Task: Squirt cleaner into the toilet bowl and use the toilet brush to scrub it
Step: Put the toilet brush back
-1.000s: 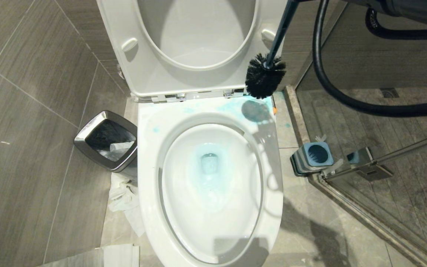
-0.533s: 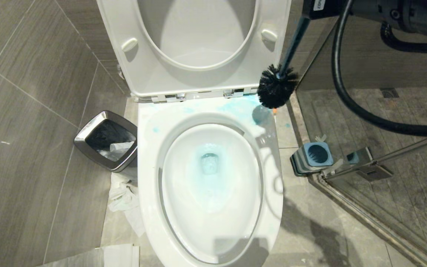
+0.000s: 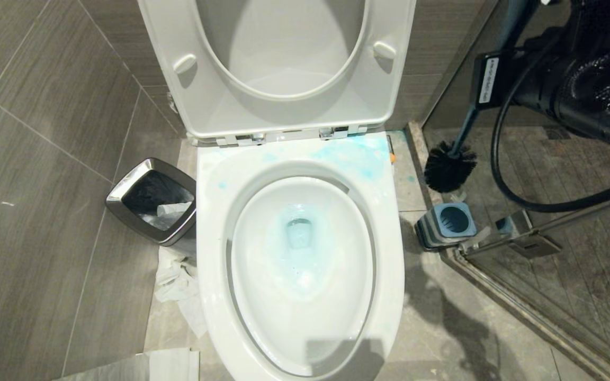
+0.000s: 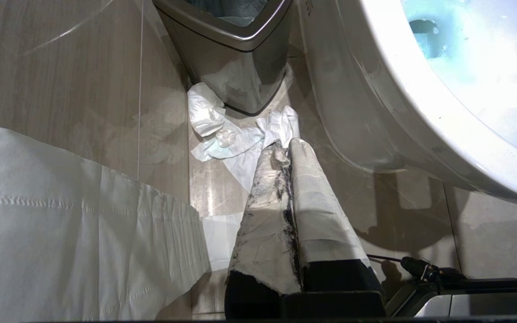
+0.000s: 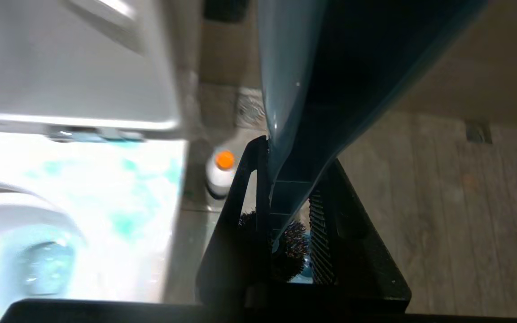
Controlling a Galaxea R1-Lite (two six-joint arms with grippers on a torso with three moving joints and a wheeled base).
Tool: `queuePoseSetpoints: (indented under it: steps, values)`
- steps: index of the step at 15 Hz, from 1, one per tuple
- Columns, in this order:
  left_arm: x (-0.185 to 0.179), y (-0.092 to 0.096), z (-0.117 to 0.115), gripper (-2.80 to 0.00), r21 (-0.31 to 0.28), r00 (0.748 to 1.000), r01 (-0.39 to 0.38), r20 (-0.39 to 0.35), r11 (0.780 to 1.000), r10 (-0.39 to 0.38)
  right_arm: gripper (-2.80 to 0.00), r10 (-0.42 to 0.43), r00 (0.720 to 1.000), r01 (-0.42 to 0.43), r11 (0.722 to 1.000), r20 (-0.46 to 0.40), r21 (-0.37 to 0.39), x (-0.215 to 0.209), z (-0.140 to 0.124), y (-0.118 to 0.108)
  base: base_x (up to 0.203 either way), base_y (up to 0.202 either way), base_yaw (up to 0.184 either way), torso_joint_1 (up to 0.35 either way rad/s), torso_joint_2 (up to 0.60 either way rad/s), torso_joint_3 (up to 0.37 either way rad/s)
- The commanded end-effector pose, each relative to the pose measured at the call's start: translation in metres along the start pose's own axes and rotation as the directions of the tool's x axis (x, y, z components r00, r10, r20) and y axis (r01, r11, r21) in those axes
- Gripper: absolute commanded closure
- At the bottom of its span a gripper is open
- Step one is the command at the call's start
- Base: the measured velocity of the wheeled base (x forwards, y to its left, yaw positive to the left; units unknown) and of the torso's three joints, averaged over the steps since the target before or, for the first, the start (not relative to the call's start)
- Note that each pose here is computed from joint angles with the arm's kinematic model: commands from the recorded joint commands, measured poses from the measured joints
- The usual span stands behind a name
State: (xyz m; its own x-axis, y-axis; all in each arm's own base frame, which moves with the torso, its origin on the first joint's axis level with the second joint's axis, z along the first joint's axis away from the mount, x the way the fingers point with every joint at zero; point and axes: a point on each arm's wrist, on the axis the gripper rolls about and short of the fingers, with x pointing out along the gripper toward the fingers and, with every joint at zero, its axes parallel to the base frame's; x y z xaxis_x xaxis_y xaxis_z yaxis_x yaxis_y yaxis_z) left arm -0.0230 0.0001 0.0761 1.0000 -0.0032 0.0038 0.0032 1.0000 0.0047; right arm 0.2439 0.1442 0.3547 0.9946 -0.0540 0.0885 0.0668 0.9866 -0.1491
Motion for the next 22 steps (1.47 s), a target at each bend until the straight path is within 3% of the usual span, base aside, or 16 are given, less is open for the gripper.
queuePoseSetpoints:
  steps: [1, 7, 10, 14, 17, 22]
  values:
    - [0.000, 0.000, 0.000, 0.00, 0.000, 1.000, 0.000, 0.000, 1.000, 0.000, 0.00, -0.061, 0.997, 0.061, 0.998, -0.045, -0.002, 0.015, -0.019, -0.026, 0.000, 0.000, 0.000, 0.000, 0.00, 0.000]
    - [0.000, 0.000, 0.000, 0.00, 0.000, 1.000, 0.000, -0.001, 1.000, 0.000, 0.00, -0.095, 0.979, 0.112, 0.990, -0.180, 0.089, 0.056, -0.077, -0.080, 0.000, 0.000, 0.000, 0.000, 0.00, 0.000]
    - [0.000, 0.000, 0.000, 0.00, 0.000, 1.000, 0.000, -0.001, 1.000, 0.000, 0.00, -0.066, 0.985, 0.085, 0.990, -0.158, 0.116, 0.076, -0.108, -0.098, 0.000, 0.000, 0.000, 0.000, 0.00, 0.000]
    - [0.000, 0.000, 0.000, 0.00, 0.000, 1.000, 0.000, -0.001, 1.000, 0.000, 0.00, -0.091, 0.985, 0.108, 0.988, -0.144, 0.114, 0.104, -0.142, -0.109, 0.000, 0.000, 0.000, 0.000, 0.00, 0.000]
    - [0.000, 0.000, 0.000, 0.00, 0.000, 1.000, 0.000, -0.001, 1.000, 0.000, 0.00, -0.092, 0.981, 0.111, 0.988, -0.173, 0.106, 0.114, -0.160, -0.115, 0.000, 0.000, 0.000, 0.000, 0.00, 0.000]
    - [0.000, 0.000, 0.000, 0.00, 0.000, 1.000, 0.000, -0.001, 1.000, 0.000, 0.00, -0.110, 0.984, 0.123, 0.989, -0.141, 0.087, 0.131, -0.182, -0.126, 0.000, 0.000, 0.000, 0.000, 0.00, 0.000]
